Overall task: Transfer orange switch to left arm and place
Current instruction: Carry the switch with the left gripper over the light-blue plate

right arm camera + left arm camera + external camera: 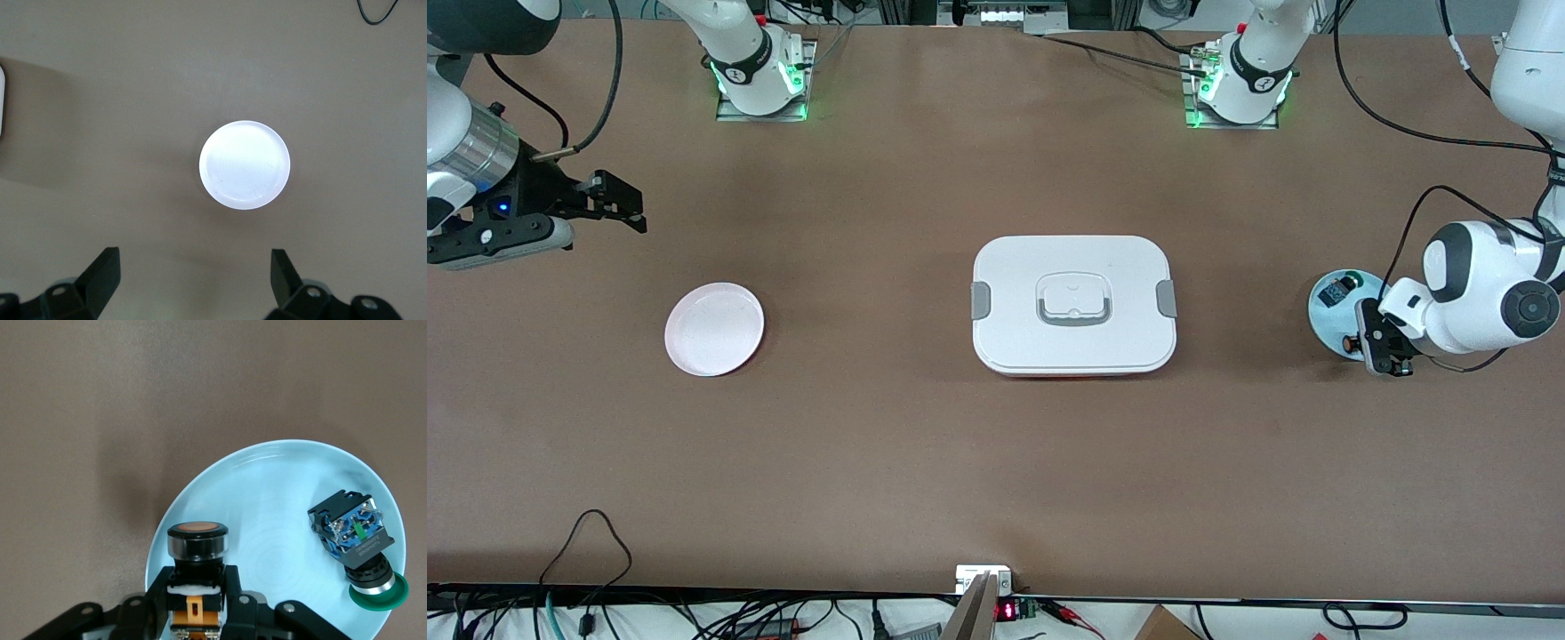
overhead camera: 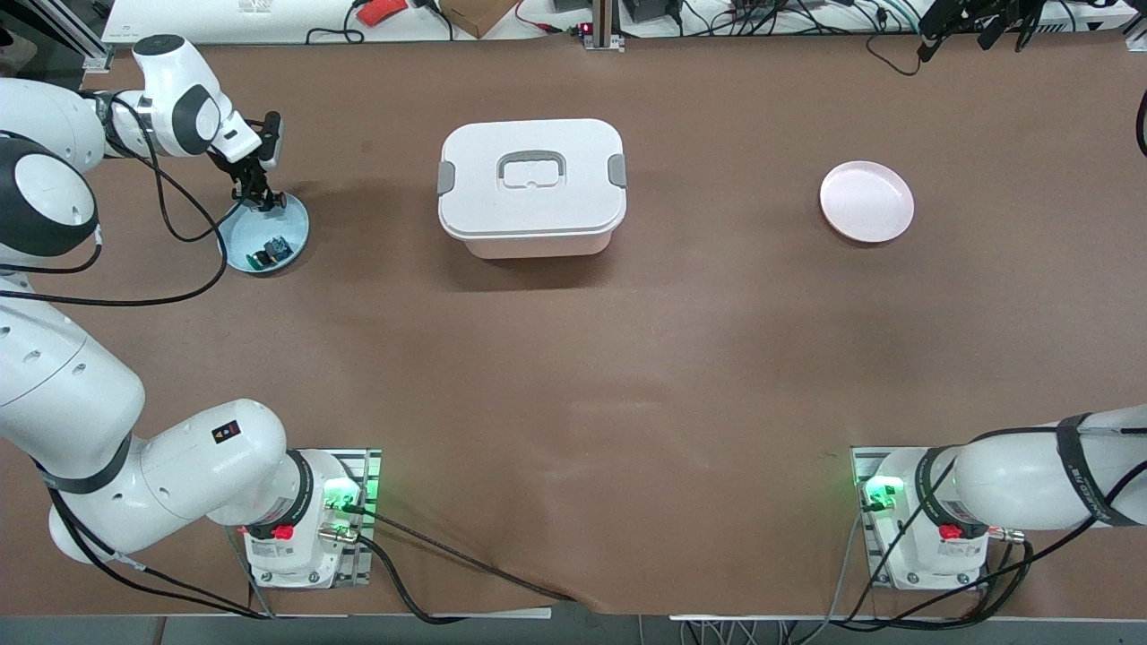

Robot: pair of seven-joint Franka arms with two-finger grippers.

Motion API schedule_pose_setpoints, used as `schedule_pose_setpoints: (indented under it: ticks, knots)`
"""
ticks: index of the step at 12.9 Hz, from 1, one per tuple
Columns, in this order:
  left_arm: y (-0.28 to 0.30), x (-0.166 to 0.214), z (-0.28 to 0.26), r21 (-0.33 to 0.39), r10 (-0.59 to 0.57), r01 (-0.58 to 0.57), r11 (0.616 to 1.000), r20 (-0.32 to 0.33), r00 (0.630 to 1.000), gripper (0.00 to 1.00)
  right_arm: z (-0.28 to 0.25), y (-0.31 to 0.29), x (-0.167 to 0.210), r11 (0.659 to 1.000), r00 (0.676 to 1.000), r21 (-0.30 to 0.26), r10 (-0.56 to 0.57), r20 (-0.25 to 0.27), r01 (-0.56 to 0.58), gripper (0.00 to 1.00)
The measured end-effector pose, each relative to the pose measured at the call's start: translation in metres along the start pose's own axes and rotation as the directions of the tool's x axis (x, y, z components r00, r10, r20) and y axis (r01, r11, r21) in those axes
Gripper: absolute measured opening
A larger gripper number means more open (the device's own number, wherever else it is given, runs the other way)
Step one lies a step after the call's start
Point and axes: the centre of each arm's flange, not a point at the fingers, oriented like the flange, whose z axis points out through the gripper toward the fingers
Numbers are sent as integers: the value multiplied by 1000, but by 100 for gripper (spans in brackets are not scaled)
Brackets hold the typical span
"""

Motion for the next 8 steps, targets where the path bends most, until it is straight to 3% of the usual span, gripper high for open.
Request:
schedule_pose_setpoints:
  ticks: [5, 8]
  knots:
    - [1, -2, -14, -8, 49, -49, 999, 0, 999, 96, -4, -19, 3, 997, 999, -58, -44, 1, 44, 100]
    - [3, 23, -63, -56, 48, -47, 997, 23, 999, 100, -5, -21, 4, 997, 999, -67, -49, 0, 48, 100]
